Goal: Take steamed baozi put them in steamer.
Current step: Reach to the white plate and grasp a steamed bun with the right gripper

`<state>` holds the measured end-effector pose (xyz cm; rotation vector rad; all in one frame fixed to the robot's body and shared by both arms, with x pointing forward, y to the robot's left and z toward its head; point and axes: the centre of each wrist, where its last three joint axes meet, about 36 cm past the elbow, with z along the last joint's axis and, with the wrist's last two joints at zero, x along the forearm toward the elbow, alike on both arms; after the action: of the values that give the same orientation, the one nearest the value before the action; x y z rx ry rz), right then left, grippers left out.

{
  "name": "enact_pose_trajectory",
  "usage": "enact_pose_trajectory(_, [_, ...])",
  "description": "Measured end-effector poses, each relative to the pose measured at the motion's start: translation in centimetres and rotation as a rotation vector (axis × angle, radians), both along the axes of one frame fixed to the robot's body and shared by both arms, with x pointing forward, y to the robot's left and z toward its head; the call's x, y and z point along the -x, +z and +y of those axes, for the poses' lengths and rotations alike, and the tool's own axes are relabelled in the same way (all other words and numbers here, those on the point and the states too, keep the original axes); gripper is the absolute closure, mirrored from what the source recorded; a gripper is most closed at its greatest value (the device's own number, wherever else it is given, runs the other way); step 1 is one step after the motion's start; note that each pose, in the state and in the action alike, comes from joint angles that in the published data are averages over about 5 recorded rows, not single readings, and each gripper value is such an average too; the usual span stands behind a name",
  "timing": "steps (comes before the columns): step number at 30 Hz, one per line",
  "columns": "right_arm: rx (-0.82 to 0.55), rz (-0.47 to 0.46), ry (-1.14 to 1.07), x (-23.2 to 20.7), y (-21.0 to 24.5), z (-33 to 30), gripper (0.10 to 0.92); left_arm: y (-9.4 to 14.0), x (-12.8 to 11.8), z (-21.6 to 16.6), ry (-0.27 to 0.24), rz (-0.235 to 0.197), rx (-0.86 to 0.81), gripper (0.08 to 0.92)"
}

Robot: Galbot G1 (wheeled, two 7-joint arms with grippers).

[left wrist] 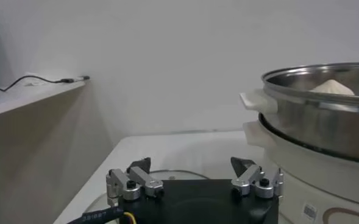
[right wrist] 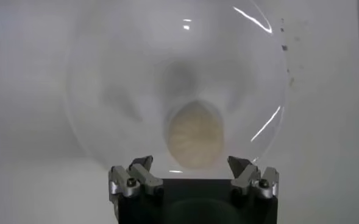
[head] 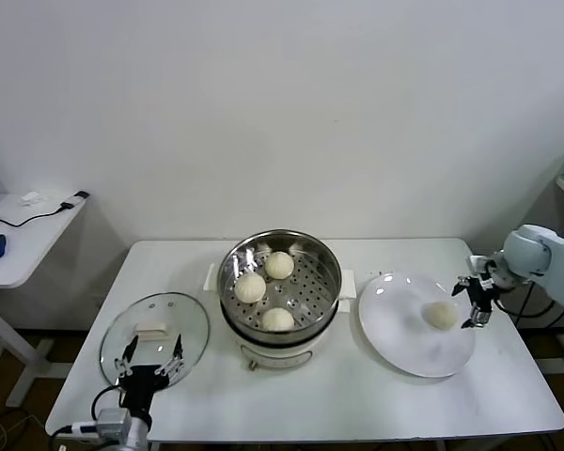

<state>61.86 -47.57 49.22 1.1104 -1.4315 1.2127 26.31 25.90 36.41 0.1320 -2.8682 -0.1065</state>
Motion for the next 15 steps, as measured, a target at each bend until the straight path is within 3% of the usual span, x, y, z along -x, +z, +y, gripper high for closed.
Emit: enact_pose_trajectory(15, [0.004,0.043,-0.031,-1.6,-3.3,1.6,0.230,-0.2,-0.2,-0.2,-0.004,0.002,-0.002,0.177])
